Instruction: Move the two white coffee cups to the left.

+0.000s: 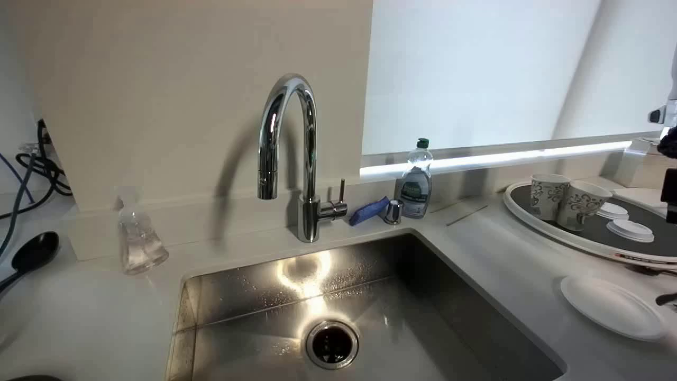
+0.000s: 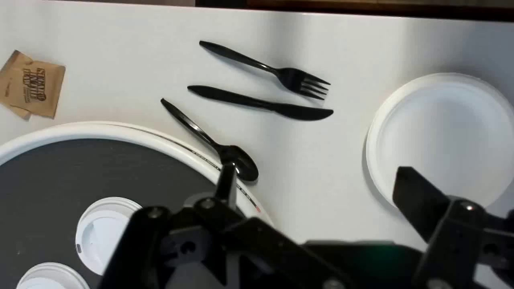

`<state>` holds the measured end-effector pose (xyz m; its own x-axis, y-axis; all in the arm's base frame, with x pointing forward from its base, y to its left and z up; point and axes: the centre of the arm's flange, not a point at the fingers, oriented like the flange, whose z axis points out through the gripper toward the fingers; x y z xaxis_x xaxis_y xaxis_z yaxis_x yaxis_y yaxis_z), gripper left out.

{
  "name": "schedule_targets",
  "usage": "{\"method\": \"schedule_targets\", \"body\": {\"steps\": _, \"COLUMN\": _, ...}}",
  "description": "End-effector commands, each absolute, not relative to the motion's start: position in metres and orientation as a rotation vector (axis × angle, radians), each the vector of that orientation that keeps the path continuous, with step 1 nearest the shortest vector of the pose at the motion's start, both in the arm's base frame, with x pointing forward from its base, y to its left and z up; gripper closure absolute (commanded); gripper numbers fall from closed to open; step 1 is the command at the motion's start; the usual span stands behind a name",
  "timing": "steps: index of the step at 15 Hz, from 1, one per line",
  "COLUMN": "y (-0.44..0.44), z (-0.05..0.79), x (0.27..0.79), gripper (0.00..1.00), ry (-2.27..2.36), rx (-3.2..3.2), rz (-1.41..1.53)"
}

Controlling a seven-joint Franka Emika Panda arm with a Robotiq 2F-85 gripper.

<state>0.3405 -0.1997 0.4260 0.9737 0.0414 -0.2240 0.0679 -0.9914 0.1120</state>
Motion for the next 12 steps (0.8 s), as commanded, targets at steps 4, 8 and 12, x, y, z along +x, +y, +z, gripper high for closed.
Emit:
{"method": "schedule_targets", "body": {"steps": 4, "y": -0.200, "z": 0.426, "x": 0.340, "gripper": 0.00, "ry": 0.083, "rx": 3.002, "rz": -0.337}}
{"method": "schedule_targets", "body": {"steps": 8, "y": -0.198, "z": 0.422, "x": 0.352, "gripper": 0.00, "ry": -0.045, "rx": 3.003, "rz": -0.346}}
{"method": "schedule_targets", "body": {"steps": 12, "y": -0.189, "z": 0.420, "x": 0.382, "gripper": 0.00, "ry": -0.424, "rx": 2.983, "rz": -0.311}}
